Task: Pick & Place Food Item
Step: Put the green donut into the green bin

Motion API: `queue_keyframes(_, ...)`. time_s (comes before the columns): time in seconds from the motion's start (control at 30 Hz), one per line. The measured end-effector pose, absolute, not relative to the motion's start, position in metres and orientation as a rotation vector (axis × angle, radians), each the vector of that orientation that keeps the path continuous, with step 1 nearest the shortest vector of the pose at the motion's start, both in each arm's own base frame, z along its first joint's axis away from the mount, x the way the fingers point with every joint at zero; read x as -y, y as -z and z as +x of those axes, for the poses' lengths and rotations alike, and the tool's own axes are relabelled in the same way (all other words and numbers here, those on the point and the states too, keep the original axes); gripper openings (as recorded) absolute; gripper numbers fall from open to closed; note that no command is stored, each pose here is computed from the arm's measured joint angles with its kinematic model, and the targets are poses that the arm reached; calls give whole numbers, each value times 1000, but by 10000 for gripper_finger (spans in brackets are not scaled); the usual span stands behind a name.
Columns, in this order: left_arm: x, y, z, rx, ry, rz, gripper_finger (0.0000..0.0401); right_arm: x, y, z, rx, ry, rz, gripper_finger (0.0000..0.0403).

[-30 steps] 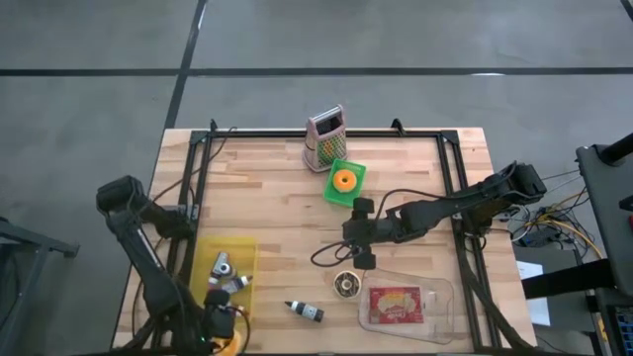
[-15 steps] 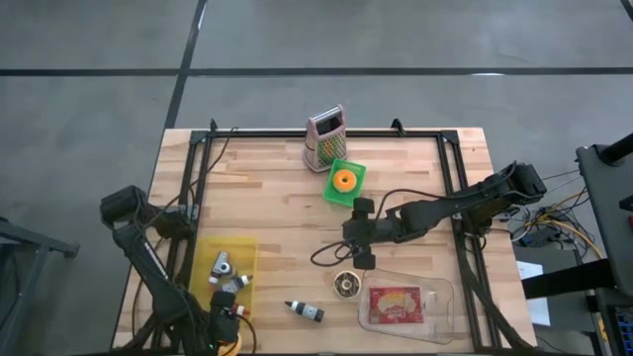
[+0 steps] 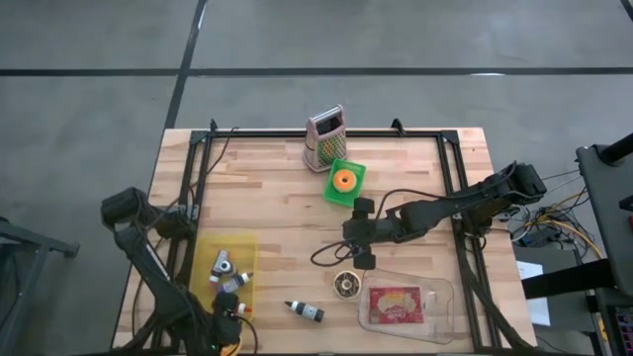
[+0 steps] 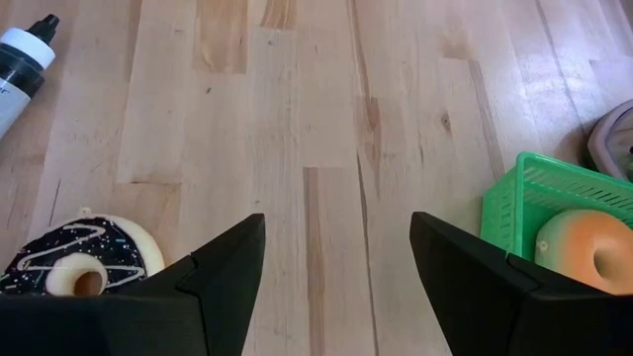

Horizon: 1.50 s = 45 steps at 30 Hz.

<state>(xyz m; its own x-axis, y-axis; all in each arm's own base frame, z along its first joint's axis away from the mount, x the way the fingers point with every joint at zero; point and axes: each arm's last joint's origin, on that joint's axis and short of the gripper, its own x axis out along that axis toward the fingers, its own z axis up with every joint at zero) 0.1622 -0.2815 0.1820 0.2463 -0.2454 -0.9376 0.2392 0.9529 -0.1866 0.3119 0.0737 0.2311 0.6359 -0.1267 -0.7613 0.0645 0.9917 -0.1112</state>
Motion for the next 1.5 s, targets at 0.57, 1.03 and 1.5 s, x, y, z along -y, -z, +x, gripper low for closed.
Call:
queue_keyframes(0.57,272,-158,156,-1336,288,-15,193,-74,-231,312,-877,109,-76,246)
queue_keyframes(1.03,272,-150,155,-1314,342,-71,189,-74,-231,312,-875,109,-76,246)
queue_keyframes(1.5,271,-148,156,-1302,359,-35,47,-74,-231,312,-874,109,-76,246)
